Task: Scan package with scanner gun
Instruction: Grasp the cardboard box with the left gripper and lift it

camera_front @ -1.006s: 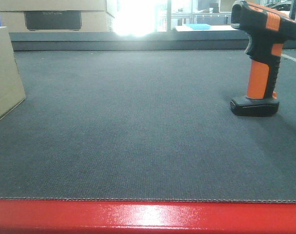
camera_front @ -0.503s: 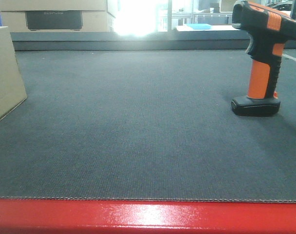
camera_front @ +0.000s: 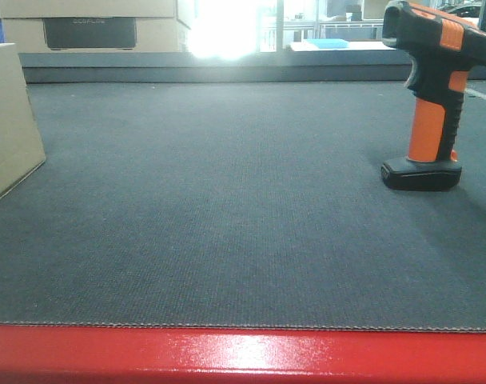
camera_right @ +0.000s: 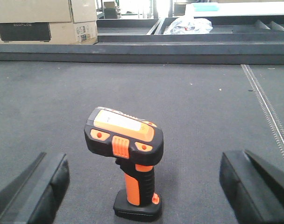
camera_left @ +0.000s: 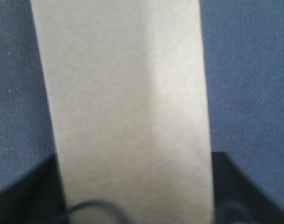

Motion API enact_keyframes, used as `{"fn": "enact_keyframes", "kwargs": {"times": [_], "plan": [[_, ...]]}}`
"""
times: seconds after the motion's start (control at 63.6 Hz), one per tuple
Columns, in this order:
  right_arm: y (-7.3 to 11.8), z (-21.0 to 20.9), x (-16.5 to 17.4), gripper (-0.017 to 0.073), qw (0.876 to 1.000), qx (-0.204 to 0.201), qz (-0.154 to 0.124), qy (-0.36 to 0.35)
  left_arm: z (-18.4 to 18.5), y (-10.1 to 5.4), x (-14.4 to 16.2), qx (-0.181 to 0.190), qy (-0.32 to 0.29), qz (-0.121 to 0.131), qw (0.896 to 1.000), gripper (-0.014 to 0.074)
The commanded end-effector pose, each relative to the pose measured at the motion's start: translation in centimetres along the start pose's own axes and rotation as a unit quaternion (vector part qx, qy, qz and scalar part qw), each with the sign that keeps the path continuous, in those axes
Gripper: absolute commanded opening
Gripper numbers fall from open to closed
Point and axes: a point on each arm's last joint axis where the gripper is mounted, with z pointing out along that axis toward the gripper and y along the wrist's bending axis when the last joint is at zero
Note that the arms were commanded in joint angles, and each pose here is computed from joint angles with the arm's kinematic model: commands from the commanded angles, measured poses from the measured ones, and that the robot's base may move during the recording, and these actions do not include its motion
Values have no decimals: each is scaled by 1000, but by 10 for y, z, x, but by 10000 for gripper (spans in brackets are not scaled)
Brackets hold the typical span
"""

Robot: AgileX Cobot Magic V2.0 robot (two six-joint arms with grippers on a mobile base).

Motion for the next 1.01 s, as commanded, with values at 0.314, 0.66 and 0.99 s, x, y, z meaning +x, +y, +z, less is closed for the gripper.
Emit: {"fn": "enact_keyframes", "kwargs": {"times": [0.314,0.66,0.99], "plan": [[0,0,-5,561,1000,-1,-3,-13,-13,-8,1,40,-24,-18,999,-111],[4,0,-4,561,1000,-15,-5,-8,-78,-35,7,267,-151,-33,951,-111],[4,0,-4,561,1000,-16,-5,-8,-90,-24,2,378,-207,-70,900,-111]]}}
